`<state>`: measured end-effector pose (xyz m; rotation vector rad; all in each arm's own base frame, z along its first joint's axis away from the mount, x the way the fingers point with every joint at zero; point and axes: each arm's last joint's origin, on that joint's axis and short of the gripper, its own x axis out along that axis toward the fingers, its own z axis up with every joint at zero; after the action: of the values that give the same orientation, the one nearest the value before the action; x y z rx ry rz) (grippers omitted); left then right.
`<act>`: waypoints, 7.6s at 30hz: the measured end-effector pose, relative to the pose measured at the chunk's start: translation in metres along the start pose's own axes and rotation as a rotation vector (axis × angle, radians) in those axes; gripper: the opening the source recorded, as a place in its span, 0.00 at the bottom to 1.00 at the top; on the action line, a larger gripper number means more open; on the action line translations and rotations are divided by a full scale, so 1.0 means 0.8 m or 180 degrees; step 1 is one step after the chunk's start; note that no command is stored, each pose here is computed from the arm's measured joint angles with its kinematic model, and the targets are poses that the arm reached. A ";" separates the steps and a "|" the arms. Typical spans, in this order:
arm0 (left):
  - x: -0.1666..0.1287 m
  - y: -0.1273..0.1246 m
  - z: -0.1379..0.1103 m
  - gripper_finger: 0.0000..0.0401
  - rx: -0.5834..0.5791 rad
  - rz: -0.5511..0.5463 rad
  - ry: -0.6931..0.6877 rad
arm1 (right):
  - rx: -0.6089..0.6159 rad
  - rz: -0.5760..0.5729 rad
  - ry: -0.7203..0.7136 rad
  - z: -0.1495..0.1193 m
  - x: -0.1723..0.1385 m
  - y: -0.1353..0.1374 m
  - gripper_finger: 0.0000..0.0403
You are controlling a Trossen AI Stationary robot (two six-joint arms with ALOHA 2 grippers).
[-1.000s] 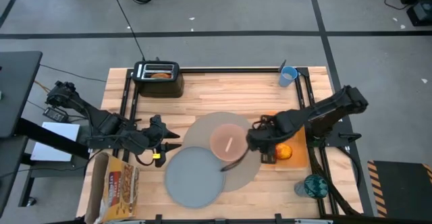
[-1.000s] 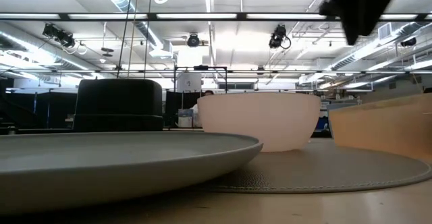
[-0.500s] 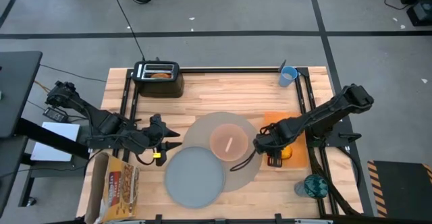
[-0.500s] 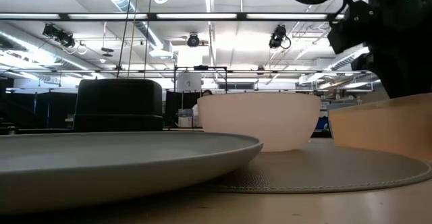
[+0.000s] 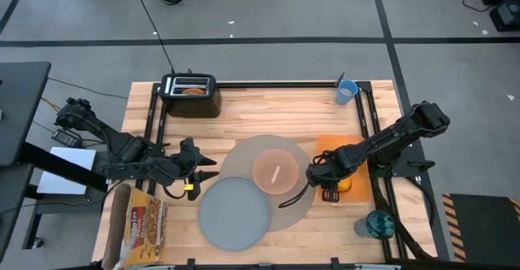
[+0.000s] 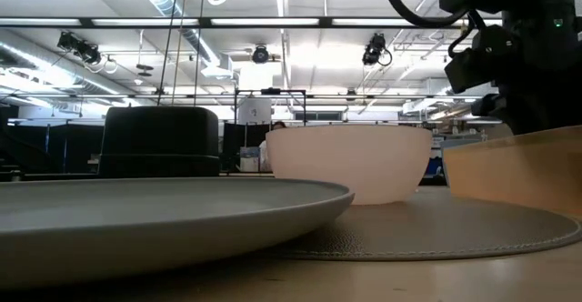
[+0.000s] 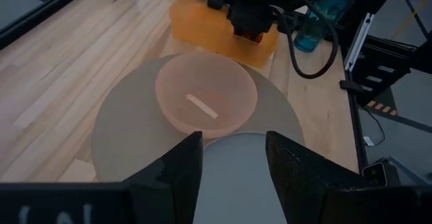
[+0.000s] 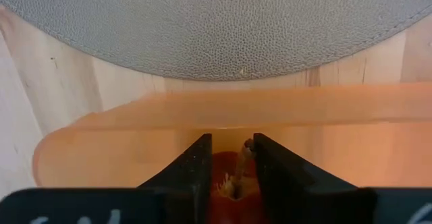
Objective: Arrange a breakfast setting
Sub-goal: Put the red apple to the top left of the light orange bowl on the gray mat, then put the brown toasted bread on the blue plate
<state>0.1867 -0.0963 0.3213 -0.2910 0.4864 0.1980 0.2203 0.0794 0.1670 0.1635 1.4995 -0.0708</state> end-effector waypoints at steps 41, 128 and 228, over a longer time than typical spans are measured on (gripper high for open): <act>-0.026 -0.009 0.042 0.43 0.0014 -0.0468 -0.0949 | 0.0078 -0.0416 -0.1714 0.060 -0.199 -0.007 0.05; -0.034 0.207 0.093 0.43 -0.0520 0.1252 0.0219 | 0.0166 -0.0212 -0.3759 0.143 -0.248 -0.032 0.45; 0.073 0.394 0.085 0.09 0.1130 0.0929 0.2991 | -0.0648 -0.1344 -0.3318 0.051 -0.307 -0.149 0.43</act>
<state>0.1862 0.2284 0.2789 0.0604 1.4808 0.2482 0.2253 -0.0576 0.4063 -0.3248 0.4702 -0.2923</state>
